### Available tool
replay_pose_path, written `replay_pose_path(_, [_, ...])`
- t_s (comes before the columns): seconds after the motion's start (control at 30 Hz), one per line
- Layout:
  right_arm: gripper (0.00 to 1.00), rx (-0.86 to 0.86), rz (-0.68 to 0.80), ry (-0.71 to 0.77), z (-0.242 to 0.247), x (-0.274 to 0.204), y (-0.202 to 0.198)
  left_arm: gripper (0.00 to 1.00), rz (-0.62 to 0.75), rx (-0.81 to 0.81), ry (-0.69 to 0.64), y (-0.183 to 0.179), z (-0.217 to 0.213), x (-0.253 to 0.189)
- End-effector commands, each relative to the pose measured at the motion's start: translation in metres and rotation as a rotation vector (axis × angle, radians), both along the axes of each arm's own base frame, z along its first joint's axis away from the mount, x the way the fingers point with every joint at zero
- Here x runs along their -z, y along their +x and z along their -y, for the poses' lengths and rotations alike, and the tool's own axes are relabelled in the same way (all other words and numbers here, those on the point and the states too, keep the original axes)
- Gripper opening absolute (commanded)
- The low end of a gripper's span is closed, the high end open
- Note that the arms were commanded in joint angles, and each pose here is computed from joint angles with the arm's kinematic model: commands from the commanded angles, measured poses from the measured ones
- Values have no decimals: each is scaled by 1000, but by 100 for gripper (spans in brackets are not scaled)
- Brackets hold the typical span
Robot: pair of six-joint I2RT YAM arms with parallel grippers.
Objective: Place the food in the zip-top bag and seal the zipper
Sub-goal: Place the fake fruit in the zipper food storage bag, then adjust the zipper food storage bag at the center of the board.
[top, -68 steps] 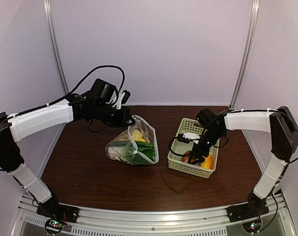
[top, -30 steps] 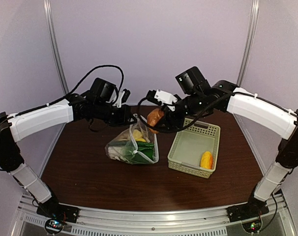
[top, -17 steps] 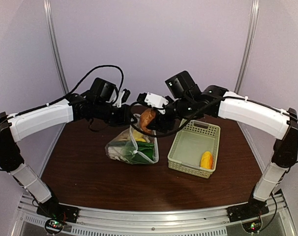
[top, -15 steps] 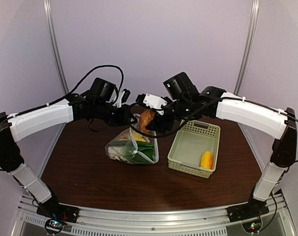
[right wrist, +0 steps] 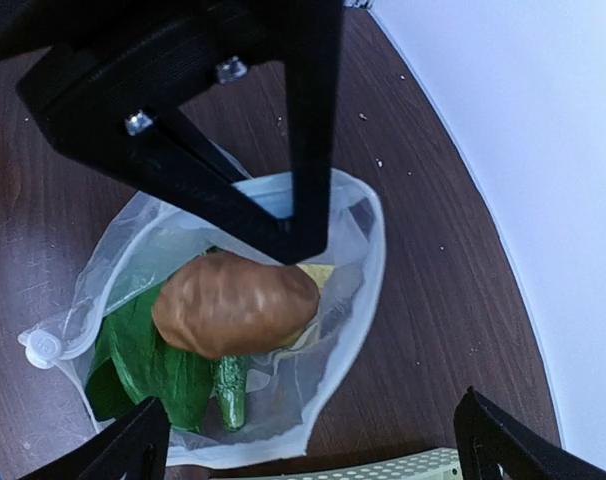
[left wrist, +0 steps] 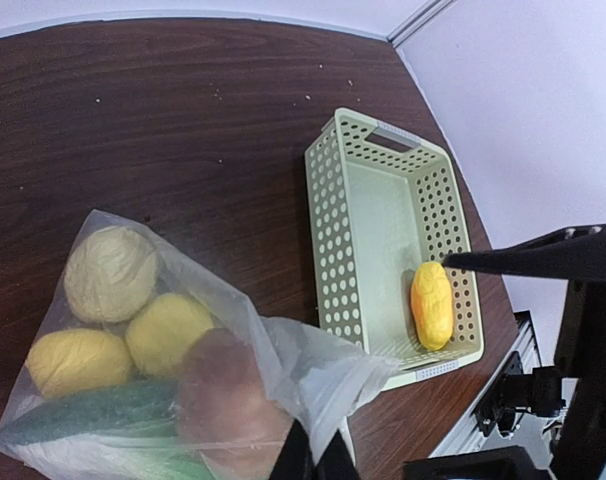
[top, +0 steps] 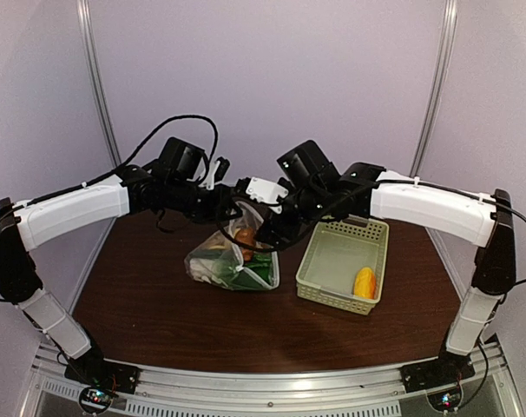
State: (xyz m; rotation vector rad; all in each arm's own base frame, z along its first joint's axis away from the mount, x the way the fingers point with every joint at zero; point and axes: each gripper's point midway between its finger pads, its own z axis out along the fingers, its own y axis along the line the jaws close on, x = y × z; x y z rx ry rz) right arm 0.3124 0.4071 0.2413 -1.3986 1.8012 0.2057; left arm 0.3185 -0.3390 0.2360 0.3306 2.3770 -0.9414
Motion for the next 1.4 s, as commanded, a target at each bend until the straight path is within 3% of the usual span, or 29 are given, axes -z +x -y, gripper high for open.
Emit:
replay_pose_path(0.0, [100,109,30,95,30,-35,3,0,55,2,-51,5,5,-22])
replay_pose_path(0.2, [99,98,-266,72,46,26,-17,0,63,-1,-55,5,4,-26])
replay_pose_path(0.33, [93,77,-415,84,43,58,-35,0,67,-3,-56,4,3,-27])
replay_pose_path(0.87, [65,126,-563,131,25,96,-19,0,85,-18,-56,4,-1,-34])
replay_pose_path(1.07, [36,78,-648,168,22,101,-20,0,88,-27,-50,4,-4,-33])
replay_pose_path(1.17, [31,-58,-726,214,10,90,-41,0,90,-32,-42,4,-6,-31])
replay_pose_path(1.33, [0,-54,-736,218,9,80,-41,0,91,-40,-19,5,-9,-26])
replay_pose_path(1.37, [0,-43,-726,214,9,74,-38,0,93,-41,-9,6,-10,-26])
